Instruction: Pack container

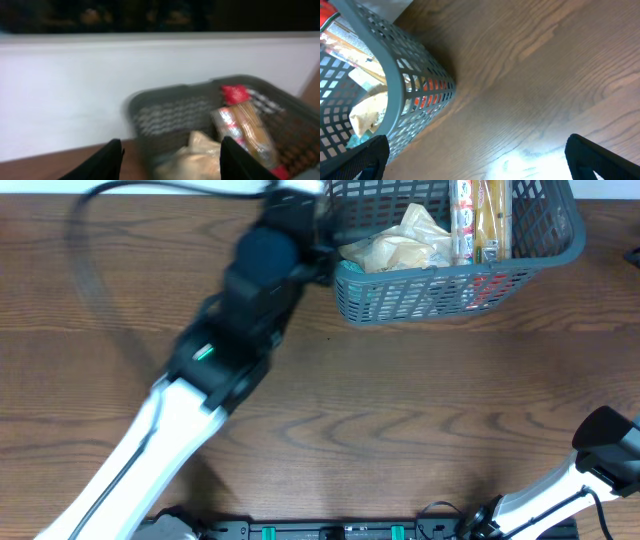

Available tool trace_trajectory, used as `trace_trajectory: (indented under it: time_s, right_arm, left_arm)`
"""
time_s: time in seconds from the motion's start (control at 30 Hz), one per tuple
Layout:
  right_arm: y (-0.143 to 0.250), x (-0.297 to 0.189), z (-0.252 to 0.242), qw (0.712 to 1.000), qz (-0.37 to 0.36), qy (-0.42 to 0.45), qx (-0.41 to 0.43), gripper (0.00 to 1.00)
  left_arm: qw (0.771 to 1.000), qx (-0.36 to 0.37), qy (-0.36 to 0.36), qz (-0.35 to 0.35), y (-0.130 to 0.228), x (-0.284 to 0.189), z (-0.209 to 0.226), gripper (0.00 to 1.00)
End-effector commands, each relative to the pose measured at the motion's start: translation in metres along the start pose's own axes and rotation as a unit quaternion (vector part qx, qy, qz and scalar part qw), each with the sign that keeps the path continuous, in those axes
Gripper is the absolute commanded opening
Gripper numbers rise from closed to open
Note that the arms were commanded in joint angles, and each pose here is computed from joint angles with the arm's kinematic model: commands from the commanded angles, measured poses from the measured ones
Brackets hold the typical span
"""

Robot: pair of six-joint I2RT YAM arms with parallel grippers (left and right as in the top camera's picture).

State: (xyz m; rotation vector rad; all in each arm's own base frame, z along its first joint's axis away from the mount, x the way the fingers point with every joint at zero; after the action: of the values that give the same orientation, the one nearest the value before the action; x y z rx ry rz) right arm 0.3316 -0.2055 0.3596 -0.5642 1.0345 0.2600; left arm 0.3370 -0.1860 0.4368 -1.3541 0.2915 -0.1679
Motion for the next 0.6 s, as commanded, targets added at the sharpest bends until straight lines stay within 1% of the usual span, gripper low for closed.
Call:
trace_trajectory:
  time_s: [0.0, 0.17, 0.2, 0.23, 0.3, 0.37, 0.43, 0.5, 0.57]
  right_arm:
    - [0.01, -0.033, 0.009, 0.999, -0.03, -0.023, -0.033, 0.99]
    - [0.024, -0.069, 0.015, 0.995, -0.066, -0.043, -0.057, 0.99]
    - [0.028, -0.077, 0.018, 0.994, -0.072, -0.052, -0.06, 0.99]
    - [0.032, -0.083, 0.02, 0.993, -0.076, -0.061, -0.064, 0.99]
    - [0.041, -0.097, 0.026, 0.989, -0.083, -0.086, -0.083, 0.98]
    - [0.051, -0.11, 0.03, 0.987, -0.091, -0.1, -0.091, 0.99]
    - [0.062, -0.121, 0.034, 0.984, -0.098, -0.109, -0.105, 0.99]
    - [0.077, -0.13, 0.038, 0.981, -0.098, -0.117, -0.117, 0.99]
    - [0.093, -0.136, 0.041, 0.979, -0.092, -0.125, -0.131, 0.99]
  left_arm:
    - [0.996, 0.017, -0.088, -0.008, -0.021, -0.046, 0.041, 0.52]
    - [0.995, 0.026, -0.095, 0.016, -0.016, -0.097, 0.06, 0.54]
    - [0.994, 0.03, -0.099, 0.025, -0.012, -0.105, 0.063, 0.59]
    - [0.993, 0.034, -0.103, 0.036, -0.008, -0.114, 0.067, 0.63]
    - [0.991, 0.042, -0.115, 0.055, 0.0, -0.129, 0.074, 0.65]
    - [0.989, 0.049, -0.121, 0.069, 0.007, -0.141, 0.079, 0.7]
    - [0.989, 0.053, -0.119, 0.077, 0.011, -0.151, 0.082, 0.76]
    - [0.988, 0.054, -0.119, 0.079, 0.013, -0.159, 0.084, 0.85]
    - [0.988, 0.054, -0.119, 0.08, 0.014, -0.164, 0.086, 0.91]
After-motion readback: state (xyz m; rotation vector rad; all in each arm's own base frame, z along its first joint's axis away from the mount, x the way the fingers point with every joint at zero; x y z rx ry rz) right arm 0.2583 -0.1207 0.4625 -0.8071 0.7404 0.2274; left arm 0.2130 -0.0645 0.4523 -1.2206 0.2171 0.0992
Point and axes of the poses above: each gripper's point midway between its finger pads, its own x axis out along the fingers, its own z axis along the line the jaws close on, y = z × x, the point moved 4 cm from there along -x, back along the fingers, and after that the axes turned 15 degrees about x, right-handed, at the moved point
